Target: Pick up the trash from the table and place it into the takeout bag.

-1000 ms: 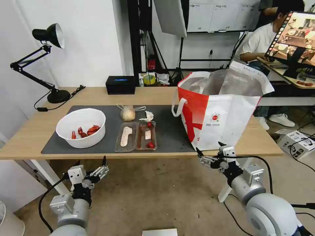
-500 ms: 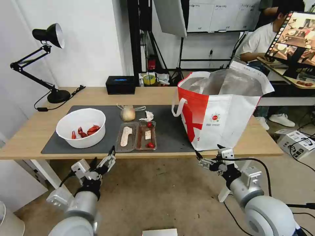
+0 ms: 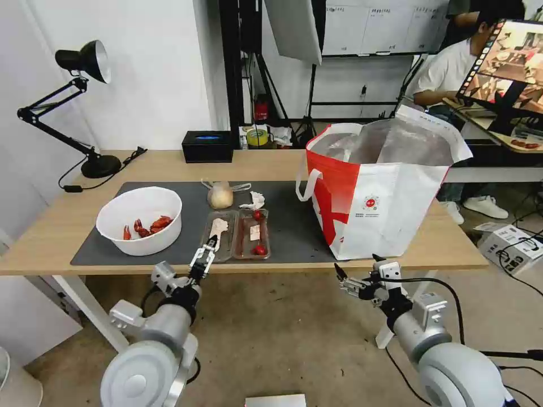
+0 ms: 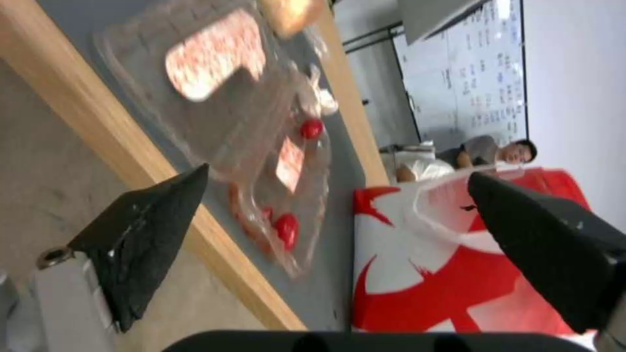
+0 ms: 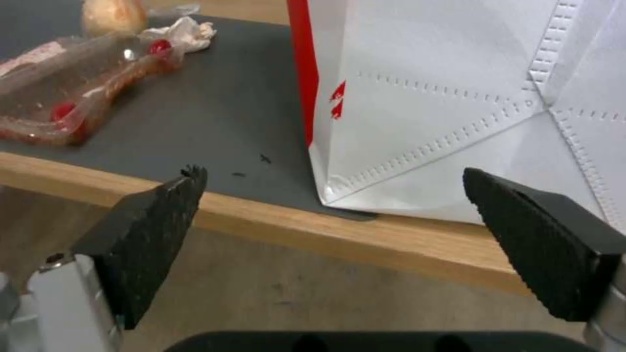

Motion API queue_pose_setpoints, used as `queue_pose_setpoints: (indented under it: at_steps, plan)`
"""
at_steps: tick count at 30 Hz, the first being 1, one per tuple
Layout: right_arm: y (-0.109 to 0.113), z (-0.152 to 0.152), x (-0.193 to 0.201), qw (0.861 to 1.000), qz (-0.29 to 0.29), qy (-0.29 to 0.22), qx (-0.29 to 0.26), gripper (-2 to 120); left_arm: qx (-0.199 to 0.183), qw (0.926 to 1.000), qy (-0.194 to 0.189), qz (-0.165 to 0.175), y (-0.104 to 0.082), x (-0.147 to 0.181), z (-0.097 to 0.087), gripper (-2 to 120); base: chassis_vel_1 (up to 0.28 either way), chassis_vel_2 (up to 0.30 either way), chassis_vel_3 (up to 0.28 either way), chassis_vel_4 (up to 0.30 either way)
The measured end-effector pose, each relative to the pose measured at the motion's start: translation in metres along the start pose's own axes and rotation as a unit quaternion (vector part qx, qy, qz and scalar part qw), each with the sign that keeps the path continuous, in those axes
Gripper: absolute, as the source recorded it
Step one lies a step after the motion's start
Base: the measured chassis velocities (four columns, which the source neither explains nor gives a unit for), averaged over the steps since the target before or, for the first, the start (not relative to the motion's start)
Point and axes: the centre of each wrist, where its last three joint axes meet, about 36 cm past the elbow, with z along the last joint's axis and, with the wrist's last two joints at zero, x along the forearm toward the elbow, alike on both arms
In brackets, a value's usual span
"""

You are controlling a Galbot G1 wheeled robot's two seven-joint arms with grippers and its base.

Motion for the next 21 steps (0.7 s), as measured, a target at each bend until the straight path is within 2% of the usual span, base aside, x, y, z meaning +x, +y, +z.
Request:
queue_pose_setpoints:
  at_steps: [13,21]
  plan:
    - [0.000,0.004,0.002,1.000,0.006,0.006,-0.001,100,-0.003,0.9989,0.043,0.016,-0.005,-0.019,0.013,100,0.000,0.000,0.000,0.000]
    - [0.001,0.006,0.003,1.000,0.009,0.006,-0.002,100,-0.014,0.9981,0.058,0.010,-0.001,-0.031,0.013,100,0.000,0.000,0.000,0.000]
